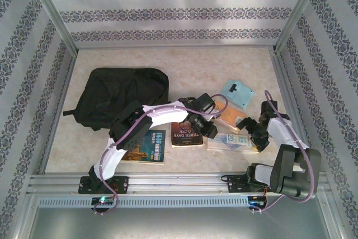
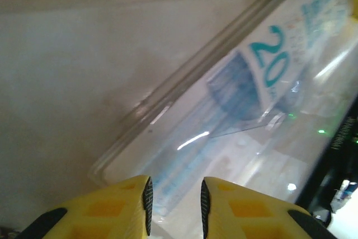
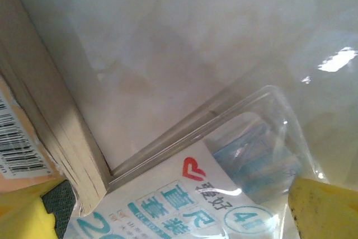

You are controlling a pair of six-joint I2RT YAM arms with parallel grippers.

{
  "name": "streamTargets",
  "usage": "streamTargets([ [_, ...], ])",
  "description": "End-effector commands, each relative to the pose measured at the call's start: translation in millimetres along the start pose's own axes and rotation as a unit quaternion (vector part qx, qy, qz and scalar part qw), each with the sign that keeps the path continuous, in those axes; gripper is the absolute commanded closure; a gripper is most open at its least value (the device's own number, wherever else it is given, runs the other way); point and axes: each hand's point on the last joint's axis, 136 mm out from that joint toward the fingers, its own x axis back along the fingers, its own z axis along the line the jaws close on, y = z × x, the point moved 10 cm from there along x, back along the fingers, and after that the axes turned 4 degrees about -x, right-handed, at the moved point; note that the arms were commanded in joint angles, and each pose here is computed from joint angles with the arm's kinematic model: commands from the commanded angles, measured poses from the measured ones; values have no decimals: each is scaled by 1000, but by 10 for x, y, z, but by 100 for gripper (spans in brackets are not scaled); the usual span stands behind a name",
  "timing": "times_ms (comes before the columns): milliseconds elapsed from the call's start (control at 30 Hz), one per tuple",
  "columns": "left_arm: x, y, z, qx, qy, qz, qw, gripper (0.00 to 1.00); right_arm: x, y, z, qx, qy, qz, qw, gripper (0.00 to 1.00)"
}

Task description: Pack the student bag

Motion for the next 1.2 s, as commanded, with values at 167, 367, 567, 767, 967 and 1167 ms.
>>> streamTargets([
  [167,140,-86,409,36,51,-12,998,70,-9,-197,412,65,191,69,977,2],
  [367,223,-64,447,45,51,-25,997,70,99,-150,726,87,223,49,970,3],
  [567,320,-29,471,53,42,-46,997,69,162,-99,1084,115,217,35,969,3],
  [767,342,26,455,52,34,-58,996,64,283,-29,1239,132,203,13,970,4],
  [967,311,114,443,55,12,-60,997,58,255,-145,823,82,129,0,988,8],
  [1167,230,116,484,60,5,-52,997,59,255,-385,343,13,151,-4,988,11],
])
